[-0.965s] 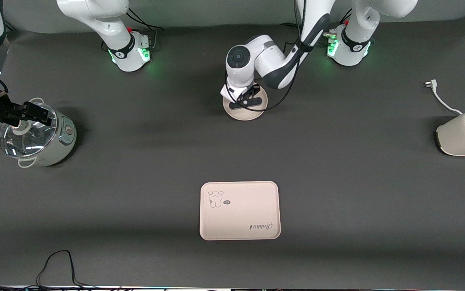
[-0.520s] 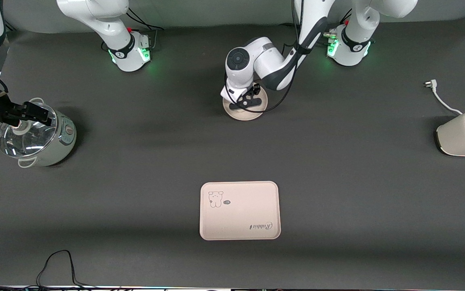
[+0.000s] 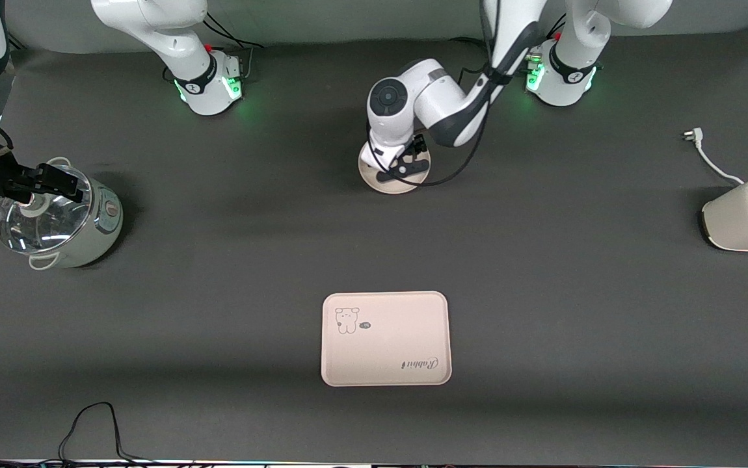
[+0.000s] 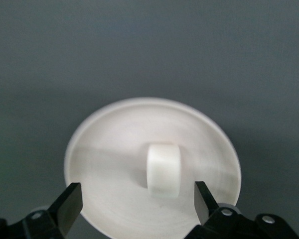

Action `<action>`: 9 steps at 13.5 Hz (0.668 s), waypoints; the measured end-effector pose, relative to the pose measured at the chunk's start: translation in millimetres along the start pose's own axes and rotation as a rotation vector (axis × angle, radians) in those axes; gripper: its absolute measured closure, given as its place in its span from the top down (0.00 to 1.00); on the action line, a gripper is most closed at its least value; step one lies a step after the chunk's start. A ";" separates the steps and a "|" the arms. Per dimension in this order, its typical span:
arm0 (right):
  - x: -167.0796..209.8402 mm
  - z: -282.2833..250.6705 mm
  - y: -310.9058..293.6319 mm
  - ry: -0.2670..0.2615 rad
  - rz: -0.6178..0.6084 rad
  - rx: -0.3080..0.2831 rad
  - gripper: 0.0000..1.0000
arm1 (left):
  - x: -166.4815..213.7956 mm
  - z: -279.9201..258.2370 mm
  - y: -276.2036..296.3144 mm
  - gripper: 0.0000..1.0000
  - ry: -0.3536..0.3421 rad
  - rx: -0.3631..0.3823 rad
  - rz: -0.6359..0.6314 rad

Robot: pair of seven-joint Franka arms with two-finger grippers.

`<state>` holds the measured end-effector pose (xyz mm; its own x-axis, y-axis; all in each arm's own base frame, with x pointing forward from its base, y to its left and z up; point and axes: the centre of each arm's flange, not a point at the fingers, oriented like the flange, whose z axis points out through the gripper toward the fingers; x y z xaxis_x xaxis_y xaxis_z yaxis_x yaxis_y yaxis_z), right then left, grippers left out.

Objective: Place bun in plate and plate on tray
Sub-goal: 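Lower the bun onto the plate and open the left gripper, then withdraw the left gripper while the right gripper reaches toward the plate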

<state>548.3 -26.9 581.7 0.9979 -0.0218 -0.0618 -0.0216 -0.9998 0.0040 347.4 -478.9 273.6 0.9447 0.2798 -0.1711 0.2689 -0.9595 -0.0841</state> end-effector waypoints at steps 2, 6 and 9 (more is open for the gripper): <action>0.0 0.1 0.0 0.000 0.000 0.000 1.00 | 42.9 -55.5 -15.9 1.00 0.002 0.000 -0.048; 0.0 0.3 0.0 -0.001 0.000 0.000 1.00 | 168.5 -174.7 -93.0 1.00 0.023 -0.033 -0.057; 0.0 0.5 -3.9 -0.001 -0.007 -0.001 1.00 | 246.6 -219.8 -170.6 1.00 0.085 -0.010 -0.045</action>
<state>548.4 -23.0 581.2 0.9979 -0.0147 -0.0630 -0.0145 -0.9999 0.0040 575.7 -253.6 461.5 0.9442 0.3188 -0.0830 0.3126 -0.9465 -0.0797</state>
